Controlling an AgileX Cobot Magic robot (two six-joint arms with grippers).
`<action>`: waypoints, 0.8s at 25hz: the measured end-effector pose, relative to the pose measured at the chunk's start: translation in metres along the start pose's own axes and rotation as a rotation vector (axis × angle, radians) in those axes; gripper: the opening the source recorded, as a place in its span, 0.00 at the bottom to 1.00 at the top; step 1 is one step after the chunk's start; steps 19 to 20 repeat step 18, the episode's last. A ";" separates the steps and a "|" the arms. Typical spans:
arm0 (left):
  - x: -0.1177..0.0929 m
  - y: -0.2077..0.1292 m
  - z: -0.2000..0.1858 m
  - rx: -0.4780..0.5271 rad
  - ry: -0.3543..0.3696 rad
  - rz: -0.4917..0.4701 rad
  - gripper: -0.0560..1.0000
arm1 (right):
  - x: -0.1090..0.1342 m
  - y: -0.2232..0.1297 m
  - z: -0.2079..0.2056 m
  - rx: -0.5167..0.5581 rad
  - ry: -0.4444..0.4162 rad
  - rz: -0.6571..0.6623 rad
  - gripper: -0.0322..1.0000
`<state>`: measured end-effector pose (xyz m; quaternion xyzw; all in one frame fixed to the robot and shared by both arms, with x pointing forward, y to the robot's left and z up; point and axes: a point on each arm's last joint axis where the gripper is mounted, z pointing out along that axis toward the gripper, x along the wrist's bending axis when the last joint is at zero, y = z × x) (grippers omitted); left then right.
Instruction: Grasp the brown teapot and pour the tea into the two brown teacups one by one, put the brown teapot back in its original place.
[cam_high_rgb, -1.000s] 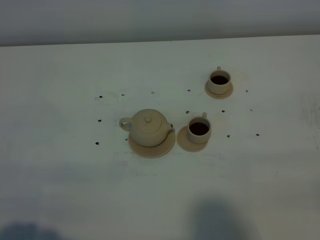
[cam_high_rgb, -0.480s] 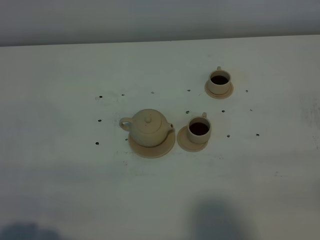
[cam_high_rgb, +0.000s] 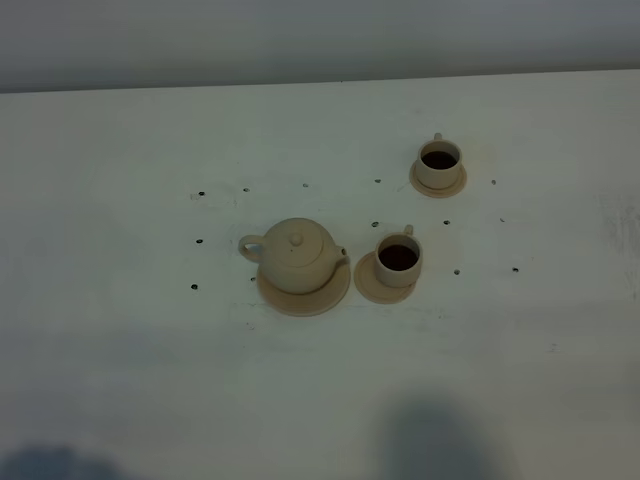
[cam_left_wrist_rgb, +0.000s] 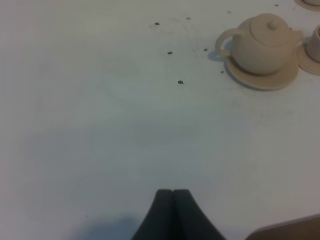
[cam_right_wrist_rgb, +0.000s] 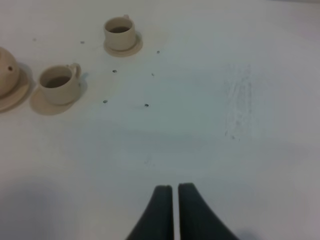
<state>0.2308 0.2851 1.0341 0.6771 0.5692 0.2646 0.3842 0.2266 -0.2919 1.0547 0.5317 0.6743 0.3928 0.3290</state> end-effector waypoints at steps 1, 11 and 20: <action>0.000 0.000 0.000 0.000 0.000 0.000 0.00 | 0.000 0.000 0.000 0.000 0.000 0.000 0.06; 0.000 0.000 0.000 0.000 0.000 0.000 0.00 | 0.000 0.000 0.000 0.000 0.000 0.000 0.06; 0.000 0.000 0.000 0.000 0.000 0.000 0.00 | 0.000 0.000 0.000 0.000 0.000 0.000 0.06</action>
